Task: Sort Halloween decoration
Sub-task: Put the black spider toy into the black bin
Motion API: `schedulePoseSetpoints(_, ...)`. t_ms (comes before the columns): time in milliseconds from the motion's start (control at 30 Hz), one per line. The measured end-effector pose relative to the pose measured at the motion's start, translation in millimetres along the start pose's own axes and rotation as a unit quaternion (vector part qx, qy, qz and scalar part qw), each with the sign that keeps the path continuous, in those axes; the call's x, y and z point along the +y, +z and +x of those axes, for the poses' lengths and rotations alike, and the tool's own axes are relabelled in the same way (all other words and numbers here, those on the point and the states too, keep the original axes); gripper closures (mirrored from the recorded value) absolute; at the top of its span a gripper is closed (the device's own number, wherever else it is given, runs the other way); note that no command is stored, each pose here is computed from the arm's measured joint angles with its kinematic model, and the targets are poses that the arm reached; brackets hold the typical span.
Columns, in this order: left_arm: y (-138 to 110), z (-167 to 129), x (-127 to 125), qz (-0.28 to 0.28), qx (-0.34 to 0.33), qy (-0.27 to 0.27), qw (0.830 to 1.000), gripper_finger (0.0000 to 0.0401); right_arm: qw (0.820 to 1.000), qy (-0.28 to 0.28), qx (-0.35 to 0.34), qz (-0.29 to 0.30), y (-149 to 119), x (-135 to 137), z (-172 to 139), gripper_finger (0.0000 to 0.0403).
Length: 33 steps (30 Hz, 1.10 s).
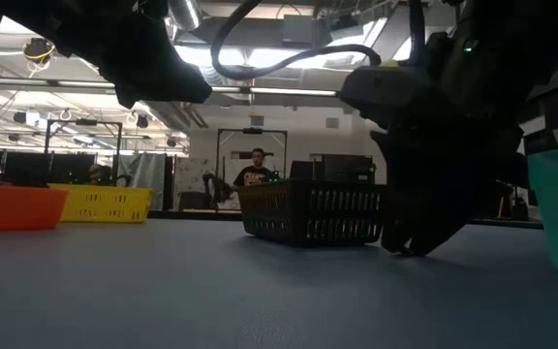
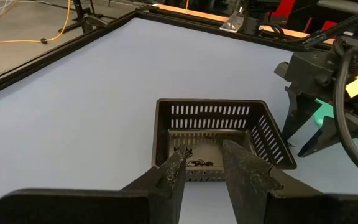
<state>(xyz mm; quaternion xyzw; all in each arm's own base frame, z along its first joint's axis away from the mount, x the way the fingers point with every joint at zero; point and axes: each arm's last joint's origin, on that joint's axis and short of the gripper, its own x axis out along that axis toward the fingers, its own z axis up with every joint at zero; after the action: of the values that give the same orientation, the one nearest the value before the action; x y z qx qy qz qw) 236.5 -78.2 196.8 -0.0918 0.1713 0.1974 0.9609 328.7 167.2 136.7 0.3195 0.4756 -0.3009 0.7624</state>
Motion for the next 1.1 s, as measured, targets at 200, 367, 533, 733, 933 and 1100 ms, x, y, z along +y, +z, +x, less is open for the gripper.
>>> schedulePoseSetpoints(200, 0.0, 0.0, 0.0, 0.000, 0.000, 0.000, 1.000, 0.0310, 1.000, -0.006, -0.008, -0.002, 0.1, -0.9, 0.4, 0.0267)
schedulePoseSetpoints(367, 0.0, 0.0, 0.0, 0.000, 0.000, 0.000, 1.000, 0.0310, 1.000, -0.009, -0.016, -0.002, 0.7, -1.3, 1.1, 0.0313)
schedulePoseSetpoints(533, 0.0, 0.0, 0.0, 0.000, 0.000, 0.000, 1.000, 0.0309, 1.000, -0.008, -0.018, -0.002, 0.5, -1.2, 1.1, 0.0346)
schedulePoseSetpoints(733, 0.0, 0.0, 0.0, 0.000, 0.000, 0.000, 1.000, 0.0310, 1.000, -0.007, -0.018, -0.002, 0.5, -1.1, 1.1, 0.0370)
schedulePoseSetpoints(933, 0.0, 0.0, 0.0, 0.000, 0.000, 0.000, 1.000, 0.0309, 1.000, -0.007, -0.017, -0.001, 0.5, -0.9, 1.1, 0.0388)
schedulePoseSetpoints(1100, 0.0, 0.0, 0.0, 0.000, 0.000, 0.000, 1.000, 0.0310, 1.000, -0.007, -0.017, -0.002, 0.4, -0.9, 1.1, 0.0401)
